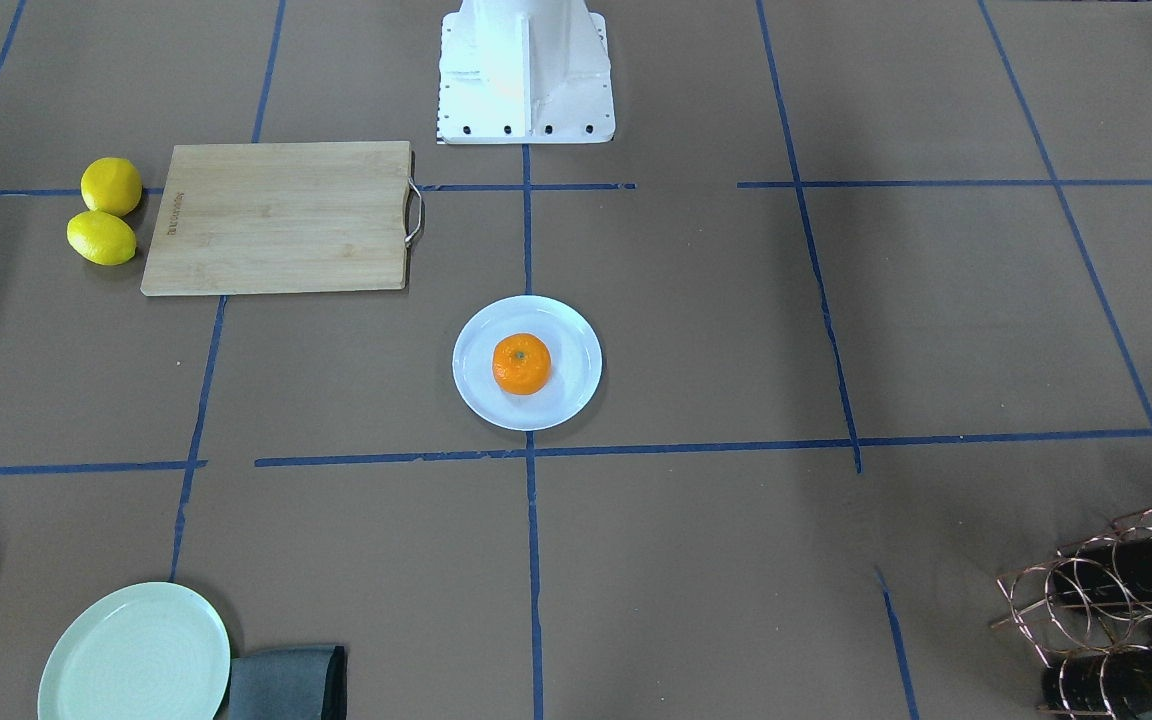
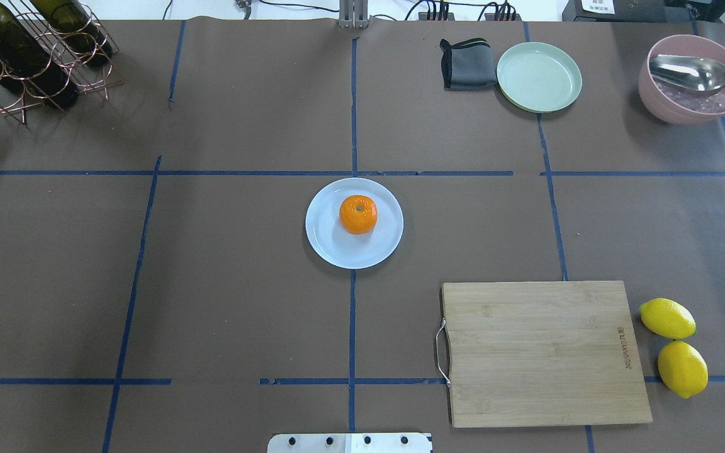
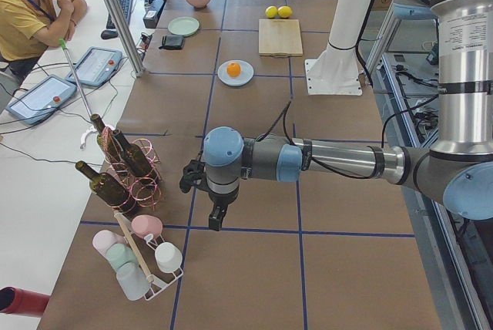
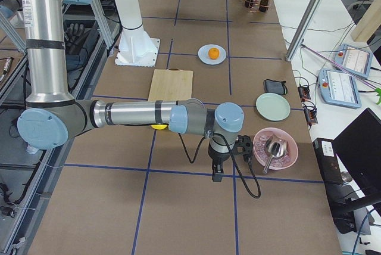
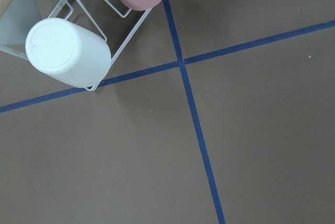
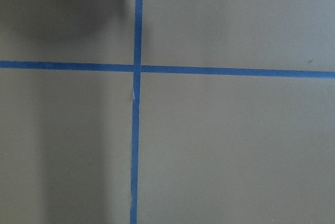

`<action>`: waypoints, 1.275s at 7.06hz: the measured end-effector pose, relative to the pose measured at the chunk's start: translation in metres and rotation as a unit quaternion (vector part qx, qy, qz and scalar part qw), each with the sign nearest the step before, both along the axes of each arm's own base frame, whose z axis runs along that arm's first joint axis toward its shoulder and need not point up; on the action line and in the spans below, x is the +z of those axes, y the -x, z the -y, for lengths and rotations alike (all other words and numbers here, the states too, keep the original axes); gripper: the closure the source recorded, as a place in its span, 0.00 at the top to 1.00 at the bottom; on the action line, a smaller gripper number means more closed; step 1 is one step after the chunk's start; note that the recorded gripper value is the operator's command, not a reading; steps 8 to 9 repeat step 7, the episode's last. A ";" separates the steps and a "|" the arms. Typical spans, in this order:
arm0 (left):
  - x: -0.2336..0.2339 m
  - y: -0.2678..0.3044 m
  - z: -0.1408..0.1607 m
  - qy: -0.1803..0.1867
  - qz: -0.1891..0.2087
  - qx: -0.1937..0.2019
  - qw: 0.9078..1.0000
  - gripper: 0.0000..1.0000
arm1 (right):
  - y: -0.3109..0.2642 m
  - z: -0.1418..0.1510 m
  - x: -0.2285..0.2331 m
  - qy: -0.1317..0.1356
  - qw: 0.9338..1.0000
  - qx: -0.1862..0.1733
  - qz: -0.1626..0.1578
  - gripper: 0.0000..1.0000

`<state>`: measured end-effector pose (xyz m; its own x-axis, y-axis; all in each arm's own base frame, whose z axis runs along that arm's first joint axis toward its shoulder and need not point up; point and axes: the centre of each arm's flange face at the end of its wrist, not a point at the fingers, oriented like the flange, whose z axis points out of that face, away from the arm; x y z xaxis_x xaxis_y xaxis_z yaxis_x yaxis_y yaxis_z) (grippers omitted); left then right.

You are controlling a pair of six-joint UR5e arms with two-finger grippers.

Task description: Pick orange to plate

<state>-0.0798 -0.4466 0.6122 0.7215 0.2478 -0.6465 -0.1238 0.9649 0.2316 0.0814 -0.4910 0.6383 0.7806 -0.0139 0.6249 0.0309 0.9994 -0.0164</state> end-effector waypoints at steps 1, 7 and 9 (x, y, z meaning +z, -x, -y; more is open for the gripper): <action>0.000 0.000 0.000 0.000 0.000 0.000 1.000 1.00 | 0.000 0.000 0.001 0.001 1.000 0.000 0.000 1.00; -0.001 0.000 0.000 -0.002 0.000 0.000 1.000 1.00 | 0.001 -0.001 0.005 0.006 1.000 -0.001 0.000 1.00; -0.001 0.000 0.000 -0.002 0.000 0.000 1.000 1.00 | 0.001 -0.001 0.005 0.006 1.000 -0.001 0.000 1.00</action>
